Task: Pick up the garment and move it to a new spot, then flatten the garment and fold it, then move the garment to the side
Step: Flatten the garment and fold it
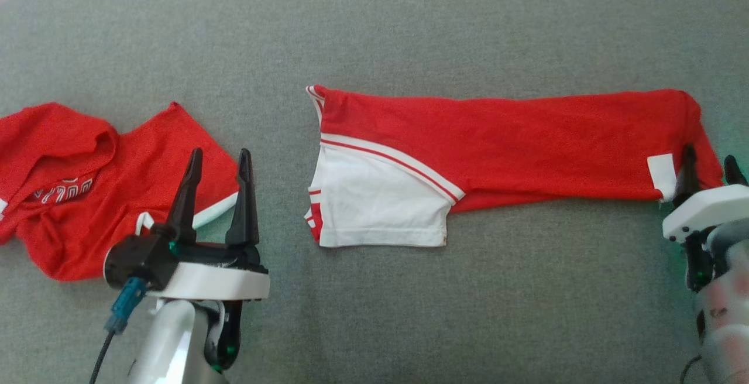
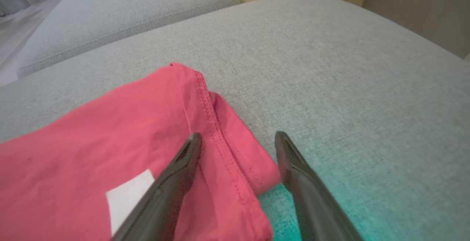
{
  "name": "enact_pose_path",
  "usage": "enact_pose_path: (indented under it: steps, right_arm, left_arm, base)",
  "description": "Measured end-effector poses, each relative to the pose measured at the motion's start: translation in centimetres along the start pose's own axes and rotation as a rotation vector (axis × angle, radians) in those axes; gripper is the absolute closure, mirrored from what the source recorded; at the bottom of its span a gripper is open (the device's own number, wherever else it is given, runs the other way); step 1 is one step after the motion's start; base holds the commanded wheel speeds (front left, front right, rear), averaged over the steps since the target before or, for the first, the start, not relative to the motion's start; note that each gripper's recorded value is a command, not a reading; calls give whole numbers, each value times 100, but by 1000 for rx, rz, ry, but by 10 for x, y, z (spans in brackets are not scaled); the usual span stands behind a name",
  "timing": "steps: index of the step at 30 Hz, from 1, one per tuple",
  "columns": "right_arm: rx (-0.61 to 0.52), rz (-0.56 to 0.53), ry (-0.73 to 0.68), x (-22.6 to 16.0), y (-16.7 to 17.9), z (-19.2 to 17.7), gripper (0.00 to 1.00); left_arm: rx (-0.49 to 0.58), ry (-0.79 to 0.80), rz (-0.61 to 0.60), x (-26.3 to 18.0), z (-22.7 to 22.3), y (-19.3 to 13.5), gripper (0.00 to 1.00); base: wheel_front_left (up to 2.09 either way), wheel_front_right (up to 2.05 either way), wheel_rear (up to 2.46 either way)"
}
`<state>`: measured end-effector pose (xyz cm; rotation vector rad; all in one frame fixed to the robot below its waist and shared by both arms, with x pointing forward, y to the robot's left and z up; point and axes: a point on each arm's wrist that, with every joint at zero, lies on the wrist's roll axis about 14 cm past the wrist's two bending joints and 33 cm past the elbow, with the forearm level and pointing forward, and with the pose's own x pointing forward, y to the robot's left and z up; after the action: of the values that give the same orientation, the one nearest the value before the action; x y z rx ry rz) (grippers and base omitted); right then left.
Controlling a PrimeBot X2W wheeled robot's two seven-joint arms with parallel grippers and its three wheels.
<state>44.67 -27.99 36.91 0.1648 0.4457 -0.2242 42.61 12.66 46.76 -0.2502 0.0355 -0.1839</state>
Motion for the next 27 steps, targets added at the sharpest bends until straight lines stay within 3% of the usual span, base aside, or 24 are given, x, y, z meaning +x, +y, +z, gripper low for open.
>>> enact_pose_path:
  steps: [7,8,9,10,20,27]
  right_arm:
    - [46,-18,39,13,7,-11,0]
    - [59,-18,39,14,9,-10,18]
    - [73,-19,41,15,9,-10,78]
    - [87,-21,40,15,10,-9,100]
    - [110,-33,41,11,1,-4,100]
    - [36,-168,-45,0,-71,34,100]
  left_arm:
    - [0,20,16,9,-9,9,0]
    - [-2,22,16,9,-10,9,0]
    - [-2,24,15,10,-11,9,0]
    - [-3,23,12,12,-11,8,0]
    - [3,7,-8,16,-5,1,0]
    - [6,-11,-12,12,3,-1,0]
  base:
    - [0,0,0]
    - [0,0,0]
    - [0,0,0]
    - [0,0,0]
    - [0,0,0]
    - [0,0,0]
